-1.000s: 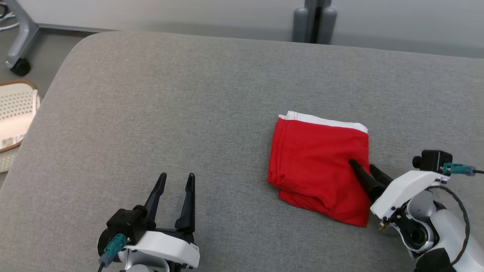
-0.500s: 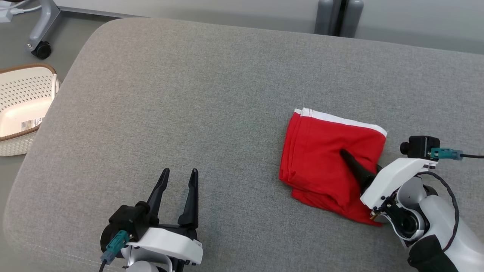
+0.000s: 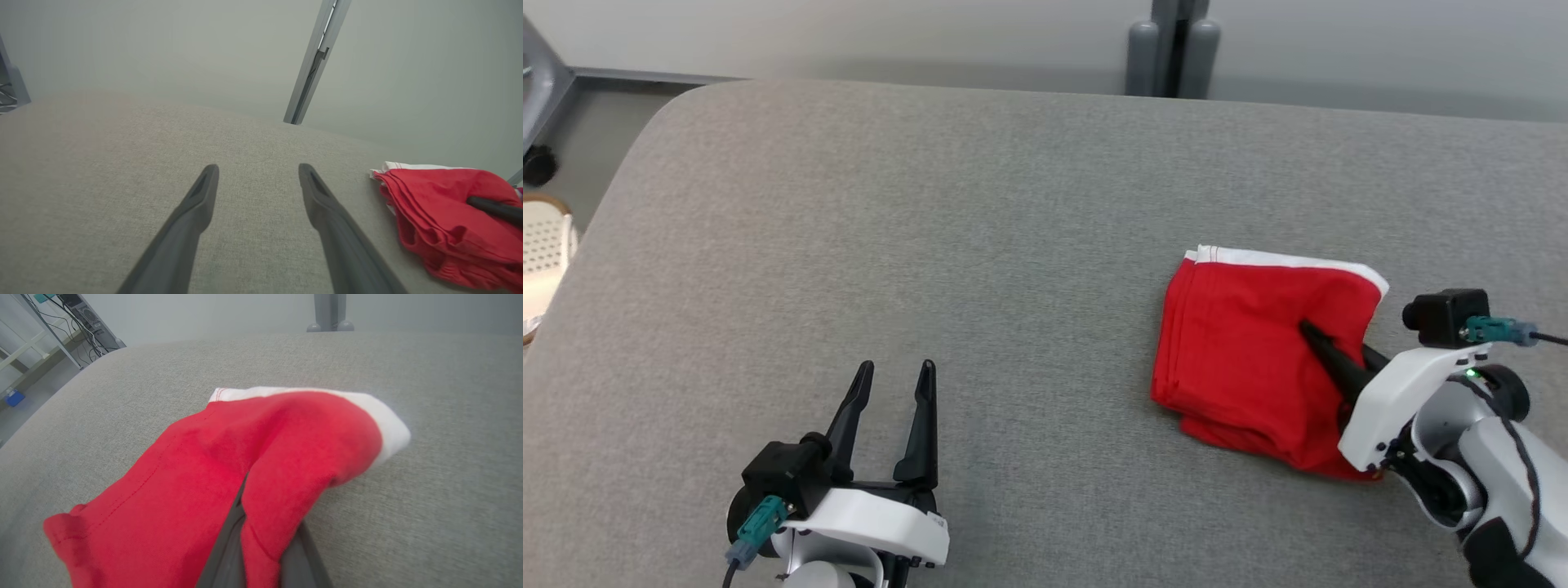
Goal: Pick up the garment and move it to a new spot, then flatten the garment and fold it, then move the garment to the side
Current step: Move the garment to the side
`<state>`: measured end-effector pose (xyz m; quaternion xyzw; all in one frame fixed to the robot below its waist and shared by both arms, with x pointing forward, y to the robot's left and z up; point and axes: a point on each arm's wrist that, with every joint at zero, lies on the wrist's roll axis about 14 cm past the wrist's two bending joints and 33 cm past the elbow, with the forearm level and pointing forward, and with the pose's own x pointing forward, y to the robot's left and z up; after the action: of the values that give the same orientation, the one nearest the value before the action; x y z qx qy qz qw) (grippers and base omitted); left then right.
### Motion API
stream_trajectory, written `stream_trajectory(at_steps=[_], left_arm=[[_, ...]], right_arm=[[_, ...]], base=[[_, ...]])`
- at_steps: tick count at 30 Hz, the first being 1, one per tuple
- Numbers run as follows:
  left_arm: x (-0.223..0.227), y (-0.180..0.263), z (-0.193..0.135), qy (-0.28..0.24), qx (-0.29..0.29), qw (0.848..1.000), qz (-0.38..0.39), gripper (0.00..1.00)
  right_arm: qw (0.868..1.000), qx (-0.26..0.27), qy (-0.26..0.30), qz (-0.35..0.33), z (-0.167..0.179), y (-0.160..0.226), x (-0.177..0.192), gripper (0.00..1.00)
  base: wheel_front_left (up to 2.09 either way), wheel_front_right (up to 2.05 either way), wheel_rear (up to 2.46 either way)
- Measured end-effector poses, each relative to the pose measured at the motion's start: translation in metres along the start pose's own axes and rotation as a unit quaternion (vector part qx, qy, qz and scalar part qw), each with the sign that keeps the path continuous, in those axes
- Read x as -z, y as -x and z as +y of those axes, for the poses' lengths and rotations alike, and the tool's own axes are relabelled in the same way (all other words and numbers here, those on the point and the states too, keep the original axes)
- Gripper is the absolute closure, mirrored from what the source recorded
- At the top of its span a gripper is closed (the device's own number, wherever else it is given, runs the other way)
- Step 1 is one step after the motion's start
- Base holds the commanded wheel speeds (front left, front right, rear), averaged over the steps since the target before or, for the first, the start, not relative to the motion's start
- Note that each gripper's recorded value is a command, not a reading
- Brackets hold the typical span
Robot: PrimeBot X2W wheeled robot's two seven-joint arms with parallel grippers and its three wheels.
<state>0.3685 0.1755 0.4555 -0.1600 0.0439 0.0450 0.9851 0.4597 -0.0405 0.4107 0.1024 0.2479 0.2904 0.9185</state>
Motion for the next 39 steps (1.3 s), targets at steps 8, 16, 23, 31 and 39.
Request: stream_trajectory(at_steps=[8, 16, 23, 31, 39], left_arm=[[0.007, -0.019, -0.039, 0.010, 0.060, 0.998, 0.007, 0.00], [0.022, -0.055, -0.073, 0.014, 0.111, 0.993, 0.022, 0.00], [0.055, -0.079, -0.089, 0.015, 0.138, 0.989, 0.057, 0.00], [0.085, -0.092, -0.084, 0.009, 0.138, 0.987, 0.088, 0.00], [0.092, -0.106, -0.074, 0.003, 0.129, 0.988, 0.085, 0.00]], right_arm=[[0.993, 0.083, 0.073, -0.030, -0.070, 0.066, -0.046, 1.00], [0.975, 0.194, 0.092, -0.059, -0.152, 0.134, -0.094, 1.00], [0.956, 0.281, 0.070, -0.042, -0.213, 0.170, -0.085, 1.00], [0.932, 0.354, 0.076, 0.012, -0.261, 0.188, -0.055, 1.00], [0.901, 0.395, 0.151, 0.096, -0.294, 0.193, -0.034, 1.00]], base=[[0.00, 0.00, 0.00], [0.00, 0.00, 0.00], [0.00, 0.00, 0.00], [0.00, 0.00, 0.00], [0.00, 0.00, 0.00]])
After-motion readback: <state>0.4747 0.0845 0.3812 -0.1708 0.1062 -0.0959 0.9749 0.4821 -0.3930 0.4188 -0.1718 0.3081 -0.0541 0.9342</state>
